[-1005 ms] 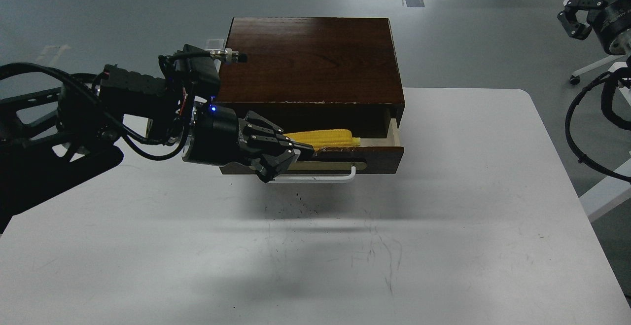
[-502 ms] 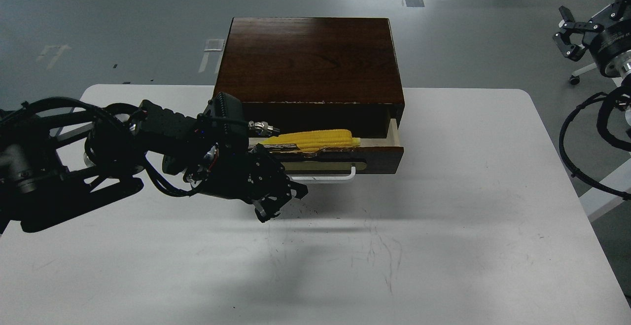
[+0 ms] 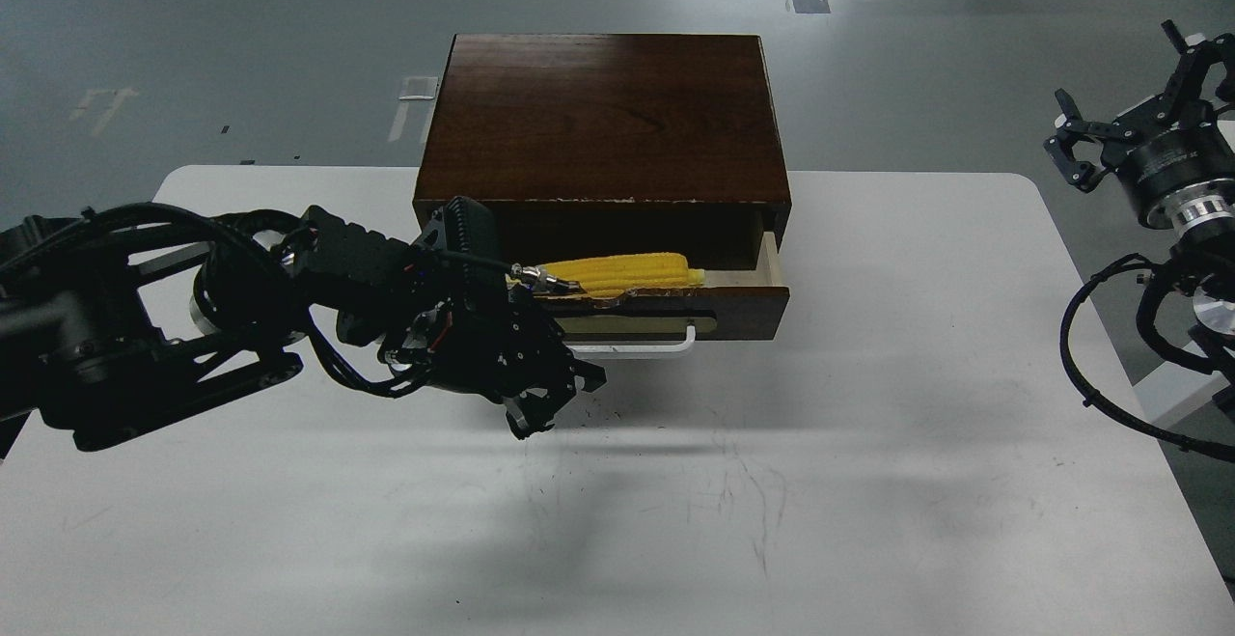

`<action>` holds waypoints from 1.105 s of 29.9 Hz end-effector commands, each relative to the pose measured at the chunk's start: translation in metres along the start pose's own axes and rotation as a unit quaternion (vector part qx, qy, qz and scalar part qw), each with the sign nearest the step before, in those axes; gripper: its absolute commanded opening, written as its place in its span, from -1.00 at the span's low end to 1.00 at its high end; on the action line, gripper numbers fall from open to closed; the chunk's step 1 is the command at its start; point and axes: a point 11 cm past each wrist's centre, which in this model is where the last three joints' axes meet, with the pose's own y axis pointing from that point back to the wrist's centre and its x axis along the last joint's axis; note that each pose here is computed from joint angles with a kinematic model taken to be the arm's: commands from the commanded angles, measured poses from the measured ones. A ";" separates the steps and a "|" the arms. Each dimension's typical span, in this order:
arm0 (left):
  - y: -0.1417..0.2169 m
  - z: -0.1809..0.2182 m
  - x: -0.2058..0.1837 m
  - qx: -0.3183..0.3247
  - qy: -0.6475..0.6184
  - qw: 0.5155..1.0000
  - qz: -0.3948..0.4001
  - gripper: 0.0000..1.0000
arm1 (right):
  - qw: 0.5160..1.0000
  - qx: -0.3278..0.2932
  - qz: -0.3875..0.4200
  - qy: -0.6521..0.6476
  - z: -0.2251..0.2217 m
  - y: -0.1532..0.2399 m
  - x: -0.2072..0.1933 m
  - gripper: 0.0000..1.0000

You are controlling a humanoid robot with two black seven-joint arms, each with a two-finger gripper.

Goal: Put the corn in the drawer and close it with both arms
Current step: 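Place the left gripper against the drawer front beside the handle, then push the drawer into the box with the left gripper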

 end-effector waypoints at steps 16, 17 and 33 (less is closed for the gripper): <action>0.004 -0.019 -0.007 0.026 0.017 0.999 -0.008 -1.00 | 1.000 -0.001 0.019 -0.023 0.023 0.005 0.008 0.98; 0.004 -0.020 -0.008 0.026 0.019 0.999 -0.009 -1.00 | 1.000 -0.002 0.021 -0.023 0.024 0.006 0.009 0.98; 0.004 -0.028 -0.007 0.037 0.020 0.999 -0.009 -1.00 | 0.999 -0.002 0.028 -0.019 0.023 0.011 0.016 0.98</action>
